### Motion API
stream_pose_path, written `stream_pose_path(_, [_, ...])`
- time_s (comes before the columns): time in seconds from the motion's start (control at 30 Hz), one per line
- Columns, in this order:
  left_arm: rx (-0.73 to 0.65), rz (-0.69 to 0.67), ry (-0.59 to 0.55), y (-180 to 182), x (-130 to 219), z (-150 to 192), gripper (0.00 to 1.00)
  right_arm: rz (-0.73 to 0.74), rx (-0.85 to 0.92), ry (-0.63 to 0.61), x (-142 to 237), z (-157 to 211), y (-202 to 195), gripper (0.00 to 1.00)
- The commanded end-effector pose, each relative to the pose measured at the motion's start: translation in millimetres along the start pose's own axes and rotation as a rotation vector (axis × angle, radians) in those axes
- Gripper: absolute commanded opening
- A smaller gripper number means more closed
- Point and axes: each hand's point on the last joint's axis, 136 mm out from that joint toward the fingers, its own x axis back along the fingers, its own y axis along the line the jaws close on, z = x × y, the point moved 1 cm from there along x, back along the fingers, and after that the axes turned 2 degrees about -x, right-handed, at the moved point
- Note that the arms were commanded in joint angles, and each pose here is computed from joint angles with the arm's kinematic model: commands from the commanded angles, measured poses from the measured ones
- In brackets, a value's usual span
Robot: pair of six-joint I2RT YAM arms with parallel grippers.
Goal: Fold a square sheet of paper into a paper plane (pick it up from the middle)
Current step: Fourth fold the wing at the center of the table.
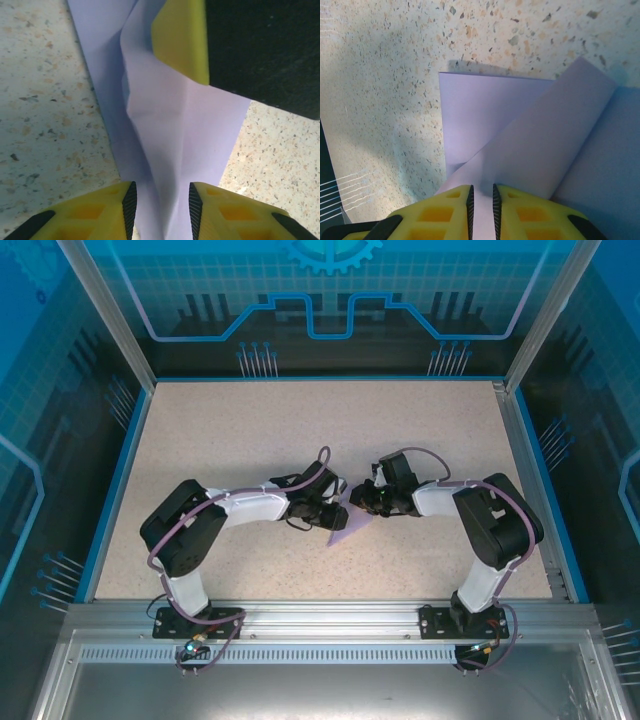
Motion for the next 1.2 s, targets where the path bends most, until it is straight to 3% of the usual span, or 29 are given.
stream_pose_path(0.0, [-0.017, -0.021, -0.003, 3, 1, -6, 0.36, 0.013, -0.009, 0.000, 0, -4, -7, 0.19])
stream_pose_path(0.87, [0.039, 0.006, 0.047, 12, -13, 8, 0.22, -0.004, -0.002, -0.006, 2, -3, -5, 0.18])
stream_pose_path(1.17, [0.056, 0.015, 0.061, 15, -16, 14, 0.20, -0.028, 0.039, -0.036, 15, -5, 7, 0.22])
